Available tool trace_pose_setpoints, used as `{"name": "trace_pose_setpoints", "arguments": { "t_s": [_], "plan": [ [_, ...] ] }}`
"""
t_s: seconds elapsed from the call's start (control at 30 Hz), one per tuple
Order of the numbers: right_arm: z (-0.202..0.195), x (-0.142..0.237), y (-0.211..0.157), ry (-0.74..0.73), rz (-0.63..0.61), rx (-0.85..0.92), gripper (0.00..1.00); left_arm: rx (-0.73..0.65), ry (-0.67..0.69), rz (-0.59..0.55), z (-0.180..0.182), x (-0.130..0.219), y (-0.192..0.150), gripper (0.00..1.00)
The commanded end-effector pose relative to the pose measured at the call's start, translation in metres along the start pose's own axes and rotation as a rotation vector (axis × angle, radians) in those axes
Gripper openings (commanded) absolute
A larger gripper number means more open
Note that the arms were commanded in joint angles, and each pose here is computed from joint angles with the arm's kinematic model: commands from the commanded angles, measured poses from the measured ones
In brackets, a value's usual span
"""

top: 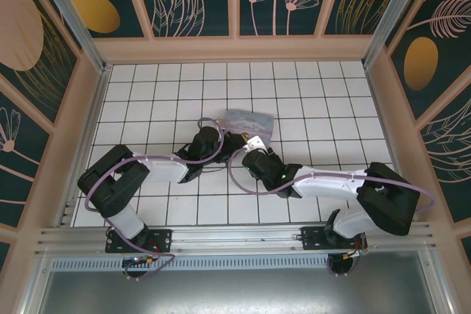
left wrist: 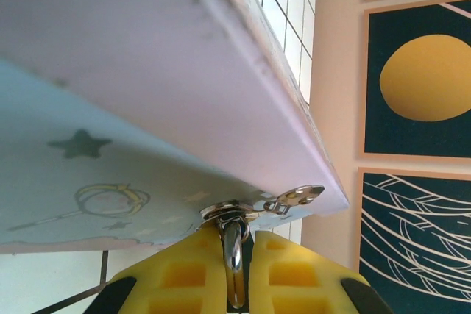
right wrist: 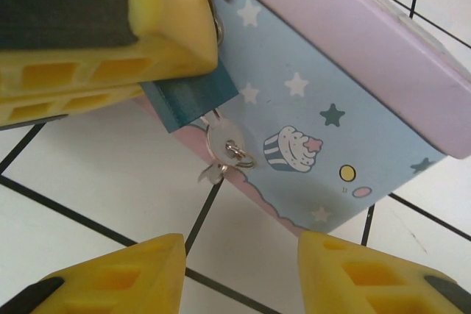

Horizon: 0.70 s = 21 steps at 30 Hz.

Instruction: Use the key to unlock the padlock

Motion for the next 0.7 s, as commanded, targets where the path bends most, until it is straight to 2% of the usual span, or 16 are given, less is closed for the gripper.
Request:
{"name": "trace_pose_setpoints", "arguments": {
  "t_s": [0.0, 0.4, 0.67],
  "plan": [
    [0.003, -0.002, 0.014, -0.035, -0.062, -0.002, 0.45, -0.045, -0.073, -0.008, -0.02, 0.006, 0.007, 0.0],
    [-0.004, -0.01, 0.031, -0.081, -0.094, -0.027, 0.44, -0.043, -0.072, 0.007, -0.017, 0.007, 0.005, 0.0],
    [-0.013, -0.021, 0.033, -0.079, -0.074, -0.042, 0.41, -0.041, -0.08, 0.01, -0.018, 0.008, 0.004, 0.0]
  ]
}}
Point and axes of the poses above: each hand's point on the last joint's axis, 136 mm out from that joint toward the fingers, its own x axis back along the fingers, its own z axis along the line the jaws close on, y = z × x, the point moved 8 cm from there along x, back along the fingers, and after that the axes turned 9 degrees about -x, right-handed, at the moved point
